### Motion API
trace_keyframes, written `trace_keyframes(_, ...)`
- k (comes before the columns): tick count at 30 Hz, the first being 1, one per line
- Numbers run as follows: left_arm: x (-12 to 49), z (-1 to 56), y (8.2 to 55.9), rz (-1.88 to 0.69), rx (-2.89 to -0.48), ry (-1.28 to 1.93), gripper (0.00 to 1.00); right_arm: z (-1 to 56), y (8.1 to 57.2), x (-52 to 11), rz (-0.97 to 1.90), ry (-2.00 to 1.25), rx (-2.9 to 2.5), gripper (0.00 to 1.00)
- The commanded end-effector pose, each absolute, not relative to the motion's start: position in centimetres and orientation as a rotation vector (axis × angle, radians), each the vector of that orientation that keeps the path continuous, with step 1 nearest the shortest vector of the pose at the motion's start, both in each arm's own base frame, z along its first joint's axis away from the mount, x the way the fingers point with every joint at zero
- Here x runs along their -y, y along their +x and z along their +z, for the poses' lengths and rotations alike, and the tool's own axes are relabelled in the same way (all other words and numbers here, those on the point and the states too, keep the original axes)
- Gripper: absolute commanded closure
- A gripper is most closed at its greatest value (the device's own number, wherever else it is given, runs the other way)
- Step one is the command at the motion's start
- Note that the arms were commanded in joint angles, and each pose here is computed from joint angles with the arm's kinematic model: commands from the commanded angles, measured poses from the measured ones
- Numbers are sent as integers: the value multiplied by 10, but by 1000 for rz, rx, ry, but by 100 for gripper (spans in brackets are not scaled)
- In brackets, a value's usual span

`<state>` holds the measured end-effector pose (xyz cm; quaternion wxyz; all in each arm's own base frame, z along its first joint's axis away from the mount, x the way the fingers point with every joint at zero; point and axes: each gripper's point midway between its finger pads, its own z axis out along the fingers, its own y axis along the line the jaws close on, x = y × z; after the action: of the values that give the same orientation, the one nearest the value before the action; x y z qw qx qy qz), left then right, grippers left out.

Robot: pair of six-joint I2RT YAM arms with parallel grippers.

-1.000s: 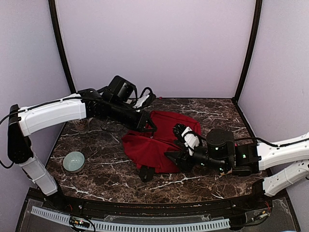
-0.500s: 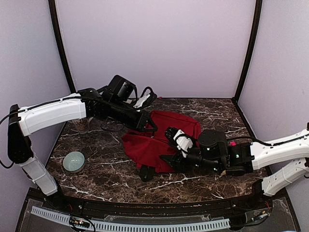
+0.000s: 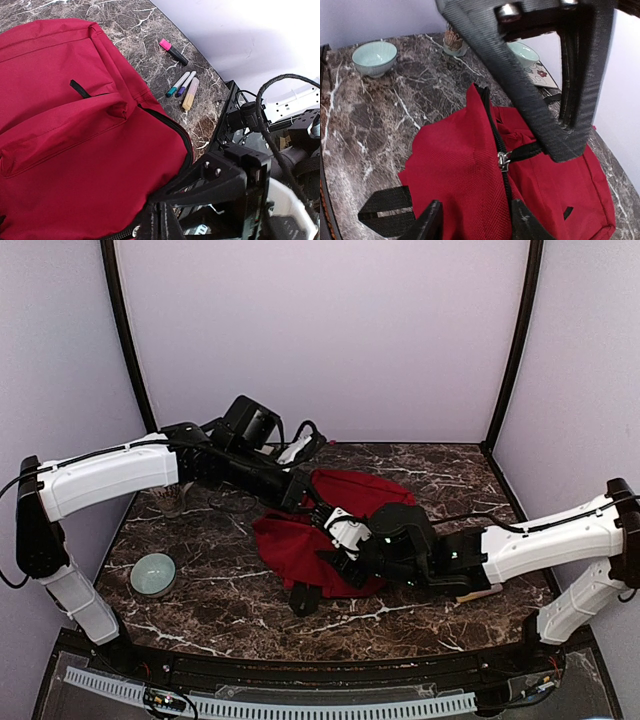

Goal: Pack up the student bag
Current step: Hold the largest pocket of the student bag, then zip the largest pocket of the bag in the student bag.

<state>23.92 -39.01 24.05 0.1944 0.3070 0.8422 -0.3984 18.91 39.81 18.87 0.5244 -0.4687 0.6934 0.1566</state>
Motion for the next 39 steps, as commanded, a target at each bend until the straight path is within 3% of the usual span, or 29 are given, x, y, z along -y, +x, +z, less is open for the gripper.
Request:
trace_keyframes(1,393,273,236,-1190,-2222,879,100,192,196,-404,346,-1121,-1664,65)
trace_keyframes(10,388,273,233,-1180,-2219,872,100,187,192,-385,347,-1095,-1700,100)
trace_keyframes(21,355,256,235,-974,-2288,871,100,175,183,-349,306,-1109,-1734,100)
trace_keyframes(29,289,209,267,-588,-2448,672,100,169,176,-327,296,-1114,-1746,100)
trace_keyframes(39,294,224,247,-735,-2422,707,100,157,168,-320,324,-1138,-1766,100)
